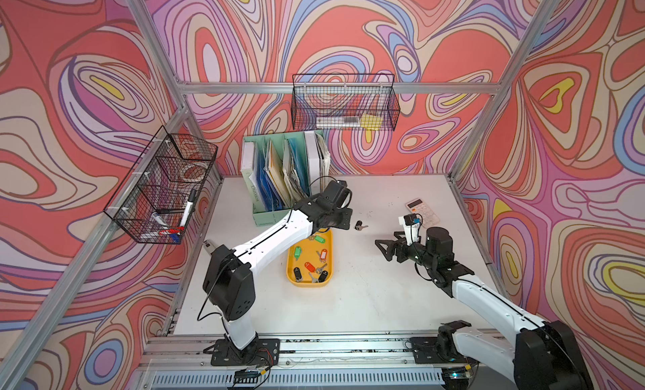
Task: Take the keys out of the storage box
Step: Pick up the key from the storage box, then place the key at the center of the board.
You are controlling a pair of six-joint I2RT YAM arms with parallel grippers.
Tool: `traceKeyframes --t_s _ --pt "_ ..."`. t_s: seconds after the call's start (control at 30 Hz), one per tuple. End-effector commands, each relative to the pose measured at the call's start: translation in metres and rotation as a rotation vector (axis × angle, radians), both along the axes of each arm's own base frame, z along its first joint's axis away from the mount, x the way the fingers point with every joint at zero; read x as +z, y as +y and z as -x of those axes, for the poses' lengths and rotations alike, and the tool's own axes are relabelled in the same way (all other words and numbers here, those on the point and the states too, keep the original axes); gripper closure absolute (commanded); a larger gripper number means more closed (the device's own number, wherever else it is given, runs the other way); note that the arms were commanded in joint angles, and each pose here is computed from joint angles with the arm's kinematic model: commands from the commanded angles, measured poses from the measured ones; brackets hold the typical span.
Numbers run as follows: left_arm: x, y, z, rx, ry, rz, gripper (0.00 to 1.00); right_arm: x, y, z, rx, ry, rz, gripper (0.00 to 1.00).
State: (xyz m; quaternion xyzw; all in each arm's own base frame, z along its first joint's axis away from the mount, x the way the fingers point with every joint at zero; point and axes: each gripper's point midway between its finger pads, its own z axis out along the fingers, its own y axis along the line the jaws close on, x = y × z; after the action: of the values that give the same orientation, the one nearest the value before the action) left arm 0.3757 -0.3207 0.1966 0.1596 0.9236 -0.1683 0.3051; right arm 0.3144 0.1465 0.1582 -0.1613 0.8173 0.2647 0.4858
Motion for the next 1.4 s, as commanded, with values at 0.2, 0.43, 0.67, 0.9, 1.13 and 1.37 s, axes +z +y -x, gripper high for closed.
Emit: traceKeyframes --t_s 0.2,0.43,0.67,0.9,1.13,1.37 --pt "-0.057 -0.051 -0.002 -0.132 0.134 0.001 1.0 0.014 -0.005 -0.002 -0.03 -0.061 0.019 0.02" --pt "-0.102 -0.067 0.002 -0.142 0.252 0.026 1.0 0.014 -0.004 -0.002 -0.026 -0.052 0.012 0.02" --pt "-0.127 -0.071 0.004 -0.128 0.307 0.033 1.0 0.014 -0.004 -0.002 -0.026 -0.052 0.013 0.02" --pt "-0.133 -0.071 0.002 -0.116 0.311 0.025 0.9 0.015 -0.005 -0.002 -0.027 -0.055 0.014 0.02" --pt "-0.112 -0.065 -0.001 -0.111 0.257 0.024 0.77 0.013 -0.004 -0.002 -0.026 -0.05 0.016 0.02" --pt "-0.078 -0.049 0.0 -0.09 0.178 0.031 0.64 0.013 -0.003 -0.003 -0.02 -0.042 0.012 0.02"
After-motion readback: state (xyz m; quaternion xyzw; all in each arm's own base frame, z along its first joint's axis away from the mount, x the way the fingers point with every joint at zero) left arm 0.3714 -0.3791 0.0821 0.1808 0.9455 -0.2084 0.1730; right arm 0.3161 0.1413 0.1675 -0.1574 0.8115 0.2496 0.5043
